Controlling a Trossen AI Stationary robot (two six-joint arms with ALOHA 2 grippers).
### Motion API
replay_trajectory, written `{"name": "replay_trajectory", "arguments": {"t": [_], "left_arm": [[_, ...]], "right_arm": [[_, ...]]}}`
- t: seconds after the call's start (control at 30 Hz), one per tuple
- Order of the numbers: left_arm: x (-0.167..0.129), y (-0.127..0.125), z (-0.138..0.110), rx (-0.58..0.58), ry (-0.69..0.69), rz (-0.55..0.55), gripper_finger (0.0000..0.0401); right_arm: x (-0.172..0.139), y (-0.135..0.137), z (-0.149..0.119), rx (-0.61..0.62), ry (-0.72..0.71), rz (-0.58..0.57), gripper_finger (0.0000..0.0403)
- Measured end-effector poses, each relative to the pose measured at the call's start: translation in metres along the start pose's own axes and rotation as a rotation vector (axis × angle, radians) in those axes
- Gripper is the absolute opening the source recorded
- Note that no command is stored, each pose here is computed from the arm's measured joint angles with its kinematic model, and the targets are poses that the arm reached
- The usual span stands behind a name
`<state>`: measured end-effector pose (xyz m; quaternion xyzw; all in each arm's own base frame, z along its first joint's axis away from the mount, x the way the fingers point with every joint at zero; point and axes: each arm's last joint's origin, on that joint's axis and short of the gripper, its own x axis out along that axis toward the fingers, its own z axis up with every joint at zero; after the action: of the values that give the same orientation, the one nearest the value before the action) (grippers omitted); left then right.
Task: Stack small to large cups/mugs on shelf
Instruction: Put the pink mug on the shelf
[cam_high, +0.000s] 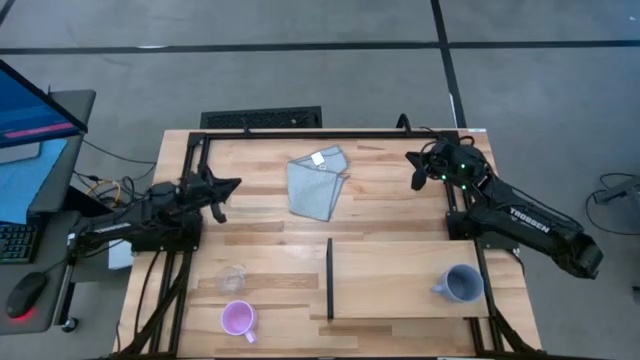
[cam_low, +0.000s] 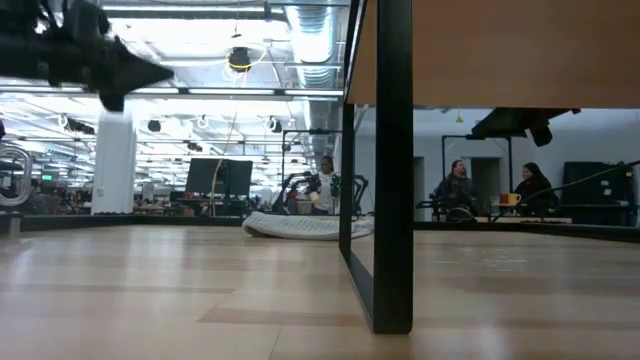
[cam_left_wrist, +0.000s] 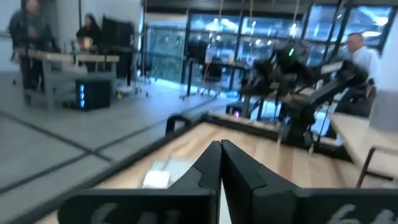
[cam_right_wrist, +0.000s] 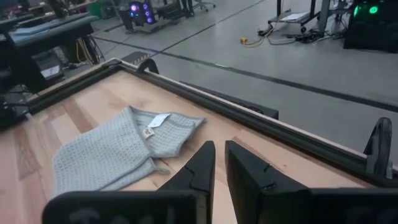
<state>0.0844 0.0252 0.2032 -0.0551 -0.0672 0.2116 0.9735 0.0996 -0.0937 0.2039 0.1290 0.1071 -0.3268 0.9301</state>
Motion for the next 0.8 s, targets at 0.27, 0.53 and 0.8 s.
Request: {"name": "replay_trajectory", "arguments": {"t": [0.27, 0.53, 0.8], "left_arm": [[-0.016, -0.004, 0.057, 0.078, -0.142, -0.031, 0.0015], [-0.027, -0.006, 0.083, 0.052, -0.189, -0.114, 0.0120], [-0.036, -0.012, 0.104, -0.046, -0.330, -0.294, 0.0164]], "right_arm": [[0.000, -0.001, 0.000, 0.026, -0.005, -0.043, 0.0059], [0.000, -0.002, 0.000, 0.028, -0.007, -0.058, 0.0059], [0.000, -0.002, 0.000, 0.043, -0.012, -0.081, 0.0059]]}}
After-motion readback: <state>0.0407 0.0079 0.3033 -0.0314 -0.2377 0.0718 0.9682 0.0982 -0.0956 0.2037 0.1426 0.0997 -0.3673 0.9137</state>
